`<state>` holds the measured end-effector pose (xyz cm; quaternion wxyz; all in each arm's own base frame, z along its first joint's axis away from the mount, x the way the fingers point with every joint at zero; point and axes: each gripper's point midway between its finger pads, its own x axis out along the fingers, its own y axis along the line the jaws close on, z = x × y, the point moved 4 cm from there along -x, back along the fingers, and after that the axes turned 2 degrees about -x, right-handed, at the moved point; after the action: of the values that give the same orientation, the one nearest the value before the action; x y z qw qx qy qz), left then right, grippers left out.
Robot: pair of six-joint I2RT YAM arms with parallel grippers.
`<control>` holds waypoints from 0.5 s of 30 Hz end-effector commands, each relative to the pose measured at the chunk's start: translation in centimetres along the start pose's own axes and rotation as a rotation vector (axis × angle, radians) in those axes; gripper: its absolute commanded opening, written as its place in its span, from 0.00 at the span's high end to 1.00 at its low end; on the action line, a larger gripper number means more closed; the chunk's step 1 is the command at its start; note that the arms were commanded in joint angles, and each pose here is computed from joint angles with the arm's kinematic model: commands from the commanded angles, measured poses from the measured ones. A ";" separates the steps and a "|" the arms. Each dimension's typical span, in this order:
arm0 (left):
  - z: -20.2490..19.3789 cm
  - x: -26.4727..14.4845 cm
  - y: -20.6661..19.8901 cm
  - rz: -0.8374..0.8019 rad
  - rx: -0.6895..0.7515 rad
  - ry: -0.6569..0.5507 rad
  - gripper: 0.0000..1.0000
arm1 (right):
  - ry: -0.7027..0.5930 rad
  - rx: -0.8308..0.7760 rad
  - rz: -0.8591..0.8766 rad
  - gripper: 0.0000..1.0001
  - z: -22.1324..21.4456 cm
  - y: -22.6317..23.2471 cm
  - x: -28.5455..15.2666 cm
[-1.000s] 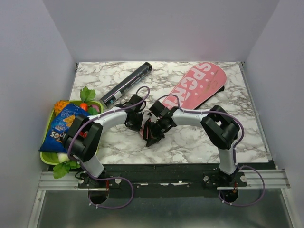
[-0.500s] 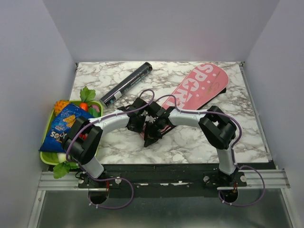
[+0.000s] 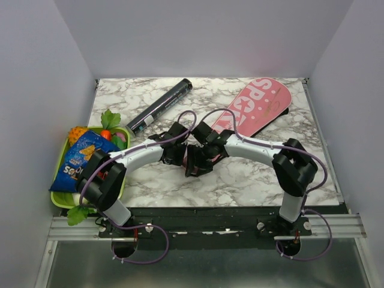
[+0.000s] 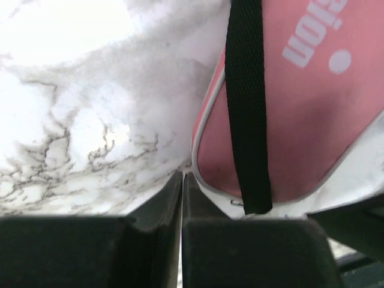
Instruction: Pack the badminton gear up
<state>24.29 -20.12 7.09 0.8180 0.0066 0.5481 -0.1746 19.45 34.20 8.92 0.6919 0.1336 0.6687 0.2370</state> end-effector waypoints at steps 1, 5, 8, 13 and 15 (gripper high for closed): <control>1.1 -1.6 -0.5 0.013 0.039 -0.077 0.86 | -0.235 -0.212 0.019 0.35 2.4 2.2 -5.4; 3.2 -3.7 -0.2 0.051 0.058 -0.175 0.79 | -0.336 -0.299 -0.058 0.27 3.0 1.5 -8.7; 5.0 -5.8 -0.2 0.078 0.064 -0.246 0.75 | -0.432 -0.355 -0.096 0.26 3.5 1.5 -12.0; 8.2 -9.8 -0.8 0.079 0.056 -0.392 0.62 | -0.589 -0.453 -0.149 0.18 4.0 1.9 -17.6; 9.2 -11.0 -1.2 0.062 0.048 -0.435 0.58 | -0.656 -0.437 -0.236 0.01 4.6 0.9 -19.1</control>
<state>27.49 -20.40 16.80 0.8959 0.0112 0.4097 -0.1712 22.44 29.37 23.78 0.8554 0.0424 0.4167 0.3047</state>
